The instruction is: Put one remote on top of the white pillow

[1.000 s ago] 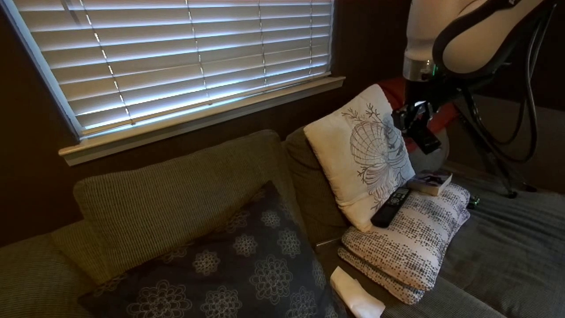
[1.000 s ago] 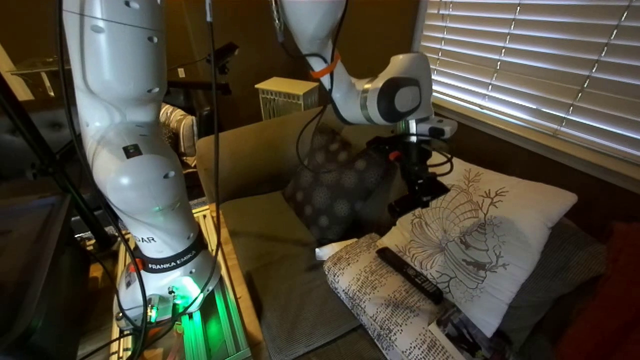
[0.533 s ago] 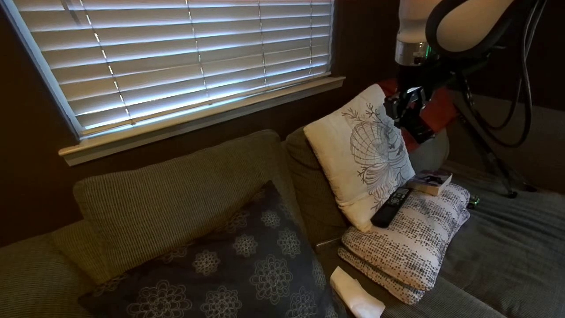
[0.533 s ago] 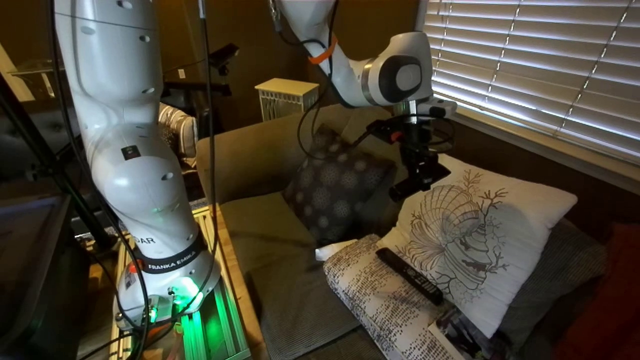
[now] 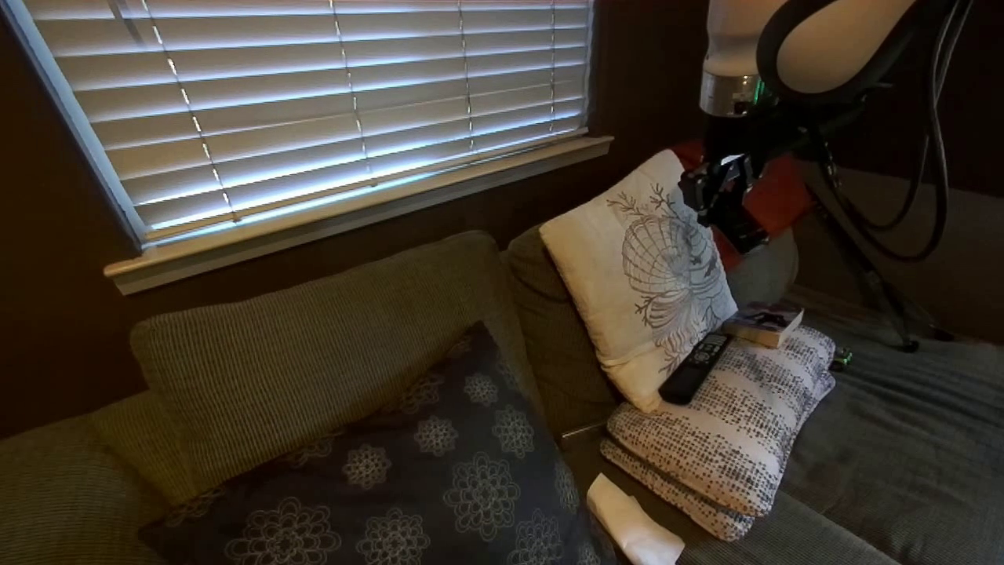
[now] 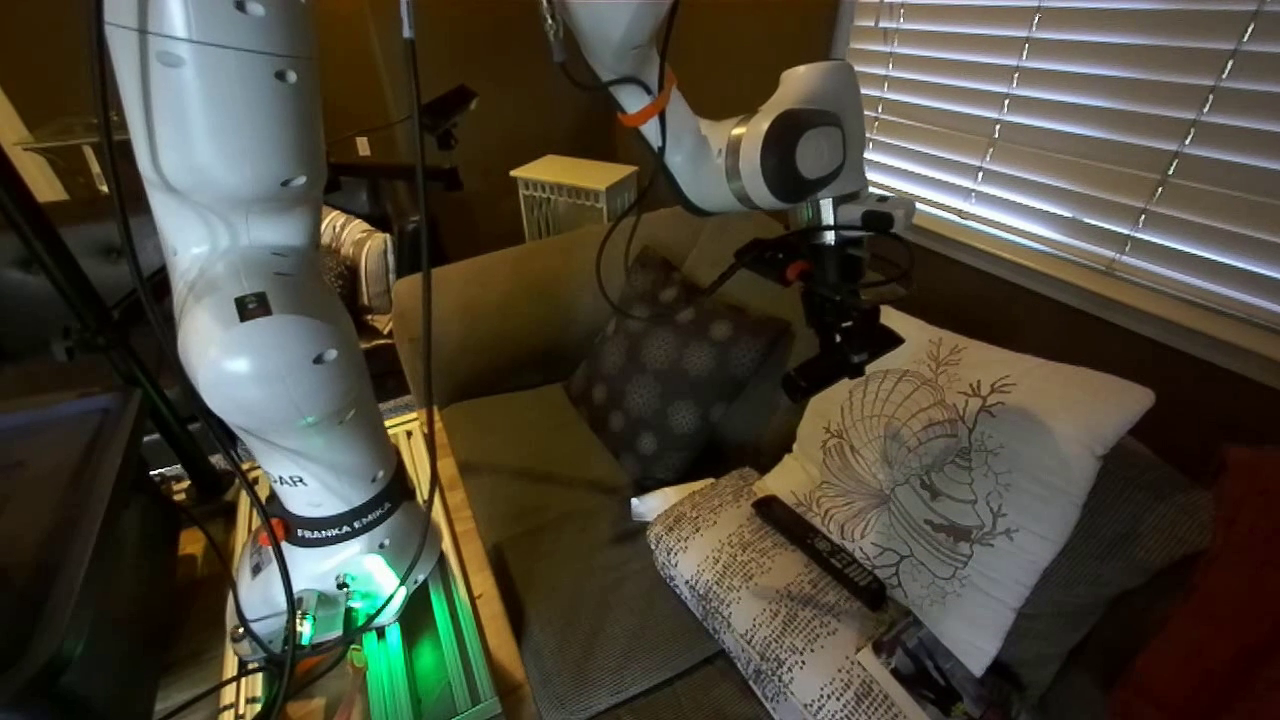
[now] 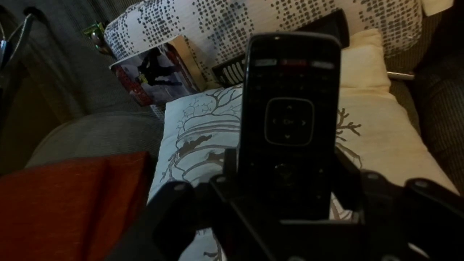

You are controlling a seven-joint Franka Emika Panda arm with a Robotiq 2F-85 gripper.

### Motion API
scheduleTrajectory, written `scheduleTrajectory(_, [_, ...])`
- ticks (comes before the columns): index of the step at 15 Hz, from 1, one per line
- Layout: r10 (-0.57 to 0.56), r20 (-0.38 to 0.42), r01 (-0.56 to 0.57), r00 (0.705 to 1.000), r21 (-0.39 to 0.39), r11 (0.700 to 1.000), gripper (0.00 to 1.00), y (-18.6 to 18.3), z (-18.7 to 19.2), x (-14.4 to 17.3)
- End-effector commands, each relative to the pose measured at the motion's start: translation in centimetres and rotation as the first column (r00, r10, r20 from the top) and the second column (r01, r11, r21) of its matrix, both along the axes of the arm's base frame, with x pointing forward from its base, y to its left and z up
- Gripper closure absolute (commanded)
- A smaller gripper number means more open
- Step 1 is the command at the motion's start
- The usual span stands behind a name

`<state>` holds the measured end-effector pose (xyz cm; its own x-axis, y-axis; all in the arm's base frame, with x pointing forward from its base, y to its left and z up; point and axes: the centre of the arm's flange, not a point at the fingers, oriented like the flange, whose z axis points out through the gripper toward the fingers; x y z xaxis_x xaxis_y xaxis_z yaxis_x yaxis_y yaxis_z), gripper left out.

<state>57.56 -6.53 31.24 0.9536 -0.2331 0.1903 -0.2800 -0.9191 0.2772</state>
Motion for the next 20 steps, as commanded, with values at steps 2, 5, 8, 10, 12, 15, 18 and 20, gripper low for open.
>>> scheduleTrajectory(2, [0.114,0.089,-0.102,0.990,-0.124,0.987,0.63,1.9,3.5,2.9])
scheduleTrajectory(5, [0.198,0.091,-0.178,0.976,-0.193,0.965,0.63,3.5,5.7,5.5])
scheduleTrajectory(8, [0.242,0.077,-0.218,0.967,-0.233,0.948,0.63,4.8,7.2,7.9])
scheduleTrajectory(10, [0.271,0.054,-0.249,0.961,-0.256,0.934,0.63,5.5,8.1,9.5])
scheduleTrajectory(12, [0.295,0.016,-0.280,0.956,-0.264,0.923,0.63,5.9,8.9,11.2])
scheduleTrajectory(15, [0.308,-0.046,-0.308,0.950,-0.283,0.909,0.63,6.2,9.9,13.7])
scheduleTrajectory(18, [0.330,-0.116,-0.350,0.937,-0.285,0.892,0.63,6.3,10.7,15.9])
scheduleTrajectory(20, [0.352,-0.171,-0.387,0.920,-0.273,0.881,0.63,6.4,10.5,17.2])
